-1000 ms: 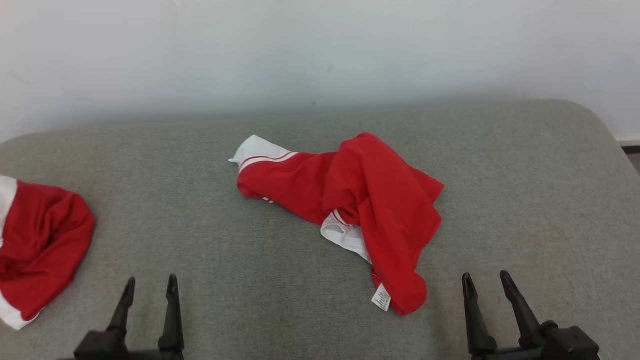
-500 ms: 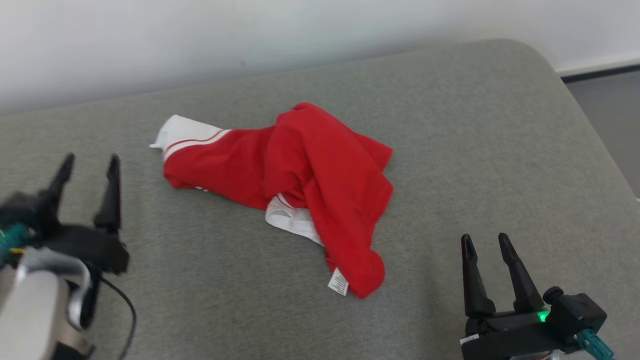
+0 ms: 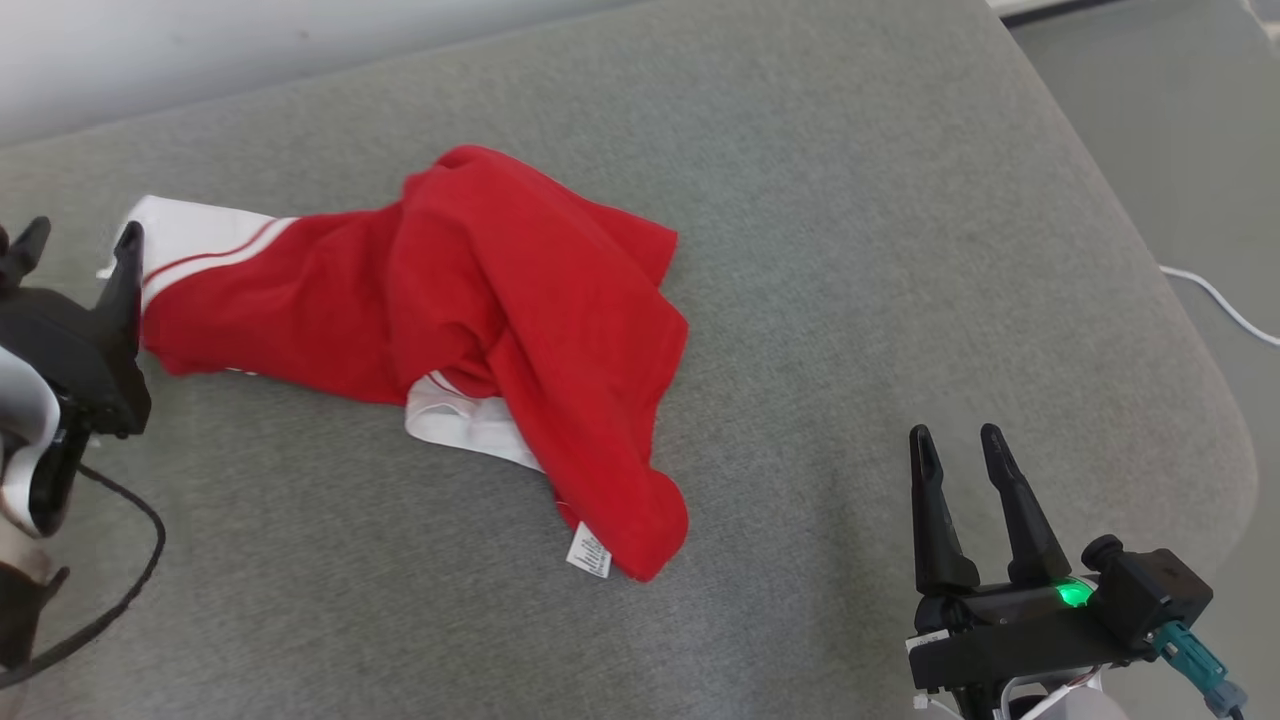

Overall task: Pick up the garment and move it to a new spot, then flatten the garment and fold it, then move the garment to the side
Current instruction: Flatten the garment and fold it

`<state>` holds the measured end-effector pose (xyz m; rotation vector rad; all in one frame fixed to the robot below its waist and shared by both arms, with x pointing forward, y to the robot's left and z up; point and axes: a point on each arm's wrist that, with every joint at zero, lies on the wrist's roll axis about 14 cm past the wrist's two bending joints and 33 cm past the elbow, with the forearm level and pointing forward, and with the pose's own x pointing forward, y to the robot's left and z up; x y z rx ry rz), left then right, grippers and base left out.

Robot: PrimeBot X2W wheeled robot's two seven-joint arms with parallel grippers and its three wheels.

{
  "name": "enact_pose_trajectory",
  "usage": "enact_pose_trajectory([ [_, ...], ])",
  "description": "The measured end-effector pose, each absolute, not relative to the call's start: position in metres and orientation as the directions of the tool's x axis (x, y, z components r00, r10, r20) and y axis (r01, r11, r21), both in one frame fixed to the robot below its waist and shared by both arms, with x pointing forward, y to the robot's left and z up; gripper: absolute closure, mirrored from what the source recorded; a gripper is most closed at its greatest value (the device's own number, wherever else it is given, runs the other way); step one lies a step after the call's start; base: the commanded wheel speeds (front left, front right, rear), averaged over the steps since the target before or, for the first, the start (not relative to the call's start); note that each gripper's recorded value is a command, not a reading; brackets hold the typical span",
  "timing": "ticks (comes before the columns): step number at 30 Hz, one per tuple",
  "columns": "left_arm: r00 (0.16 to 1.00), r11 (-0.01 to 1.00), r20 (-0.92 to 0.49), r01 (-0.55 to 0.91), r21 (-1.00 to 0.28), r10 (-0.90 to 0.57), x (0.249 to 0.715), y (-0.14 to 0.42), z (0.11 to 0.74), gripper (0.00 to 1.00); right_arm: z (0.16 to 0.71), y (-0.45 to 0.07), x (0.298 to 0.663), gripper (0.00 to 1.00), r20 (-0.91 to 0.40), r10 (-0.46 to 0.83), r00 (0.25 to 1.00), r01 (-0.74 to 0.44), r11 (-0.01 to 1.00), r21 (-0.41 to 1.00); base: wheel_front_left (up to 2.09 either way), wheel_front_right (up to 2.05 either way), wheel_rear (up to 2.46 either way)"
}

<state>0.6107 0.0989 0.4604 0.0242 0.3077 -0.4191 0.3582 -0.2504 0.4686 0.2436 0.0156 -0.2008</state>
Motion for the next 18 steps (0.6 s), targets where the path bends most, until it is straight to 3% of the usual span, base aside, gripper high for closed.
enact_pose_trajectory([
  [11,0.768,0.891,-0.478,0.448,-0.076,-0.427,0.605,0.077,0.41,0.0,0.462,-0.26,0.358,0.0,-0.063,-0.223,0.973,0.232,0.947,0.222,0.0,0.0,0.0],
  [12,0.764,0.889,-0.482,0.452,-0.075,-0.429,0.605,0.076,0.41,0.16,0.463,-0.26,0.359,0.0,-0.059,-0.222,0.973,0.23,0.948,0.222,0.0,0.0,0.0],
  [13,0.765,0.888,-0.476,0.452,-0.083,-0.434,0.606,0.074,0.412,0.52,0.464,-0.26,0.359,0.0,-0.058,-0.222,0.973,0.229,0.948,0.222,0.0,0.0,0.0],
  [14,0.771,0.885,-0.459,0.457,-0.082,-0.441,0.608,0.072,0.417,0.68,0.464,-0.26,0.359,0.0,-0.057,-0.223,0.973,0.23,0.948,0.222,0.0,0.0,0.0],
  [15,0.778,0.881,-0.438,0.466,-0.076,-0.449,0.611,0.069,0.424,1.0,0.465,-0.26,0.359,0.0,-0.055,-0.223,0.973,0.23,0.948,0.222,0.0,0.0,0.0],
  [18,0.797,0.874,-0.383,0.482,-0.064,-0.467,0.615,0.063,0.441,1.0,0.466,-0.262,0.359,0.0,-0.049,-0.227,0.973,0.232,0.947,0.22,0.0,0.0,0.0],
])
